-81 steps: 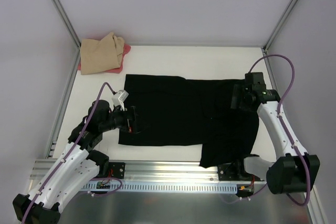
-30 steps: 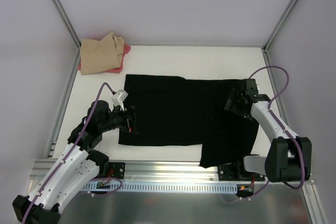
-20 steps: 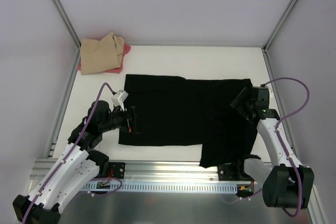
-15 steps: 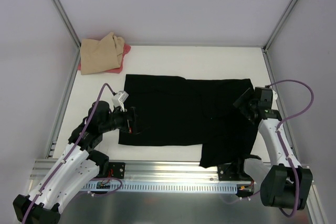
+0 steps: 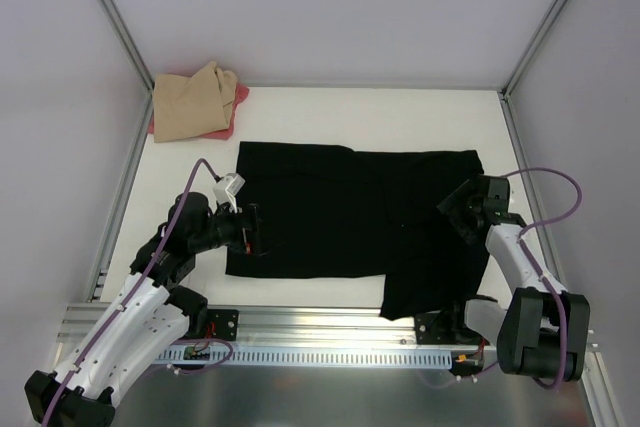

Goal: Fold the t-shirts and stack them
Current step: Fold the flattened tshirt in 1/3 of the way

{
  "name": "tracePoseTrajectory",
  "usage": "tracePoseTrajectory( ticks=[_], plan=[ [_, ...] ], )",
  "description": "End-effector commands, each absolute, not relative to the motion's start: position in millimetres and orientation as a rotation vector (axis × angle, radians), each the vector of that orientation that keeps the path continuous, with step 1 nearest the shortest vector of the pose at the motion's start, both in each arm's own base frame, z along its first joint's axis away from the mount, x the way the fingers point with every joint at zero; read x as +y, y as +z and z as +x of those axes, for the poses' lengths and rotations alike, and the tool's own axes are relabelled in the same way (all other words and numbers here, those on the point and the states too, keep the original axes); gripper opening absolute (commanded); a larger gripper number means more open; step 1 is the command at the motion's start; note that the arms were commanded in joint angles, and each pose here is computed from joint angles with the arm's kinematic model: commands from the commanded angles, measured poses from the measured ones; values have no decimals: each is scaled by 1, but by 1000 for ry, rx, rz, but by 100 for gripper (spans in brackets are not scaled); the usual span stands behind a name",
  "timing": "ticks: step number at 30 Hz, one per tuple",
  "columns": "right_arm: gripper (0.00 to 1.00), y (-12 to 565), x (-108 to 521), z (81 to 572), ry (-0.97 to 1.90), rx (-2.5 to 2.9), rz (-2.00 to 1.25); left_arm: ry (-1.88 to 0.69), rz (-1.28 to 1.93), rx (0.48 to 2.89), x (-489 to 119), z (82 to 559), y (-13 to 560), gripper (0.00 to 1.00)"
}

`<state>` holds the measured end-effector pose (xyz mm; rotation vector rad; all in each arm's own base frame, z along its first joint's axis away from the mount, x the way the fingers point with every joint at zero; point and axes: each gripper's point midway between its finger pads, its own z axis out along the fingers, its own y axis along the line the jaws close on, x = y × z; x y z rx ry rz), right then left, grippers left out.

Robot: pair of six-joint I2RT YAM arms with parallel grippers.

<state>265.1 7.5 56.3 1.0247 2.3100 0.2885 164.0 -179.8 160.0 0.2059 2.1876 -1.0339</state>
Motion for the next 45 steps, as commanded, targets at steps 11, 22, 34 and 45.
tracePoseTrajectory(
  ticks=[11, 22, 34, 45],
  plan=[
    [26, 52, 12, 285, 363, 2271, 1038, -1055, 241, 2159, -184, 165, 163, 99],
    [0, 64, 8, 287, 321, 2290, 961, -1054, 244, 2162, -184, 165, 163, 98],
    [1, 123, -4, 309, 129, 2390, 623, -1049, 240, 2163, -184, 165, 163, 99],
    [99, 105, 19, 298, 179, 2538, 536, -1053, 243, 2162, -184, 165, 163, 99]
  ],
)
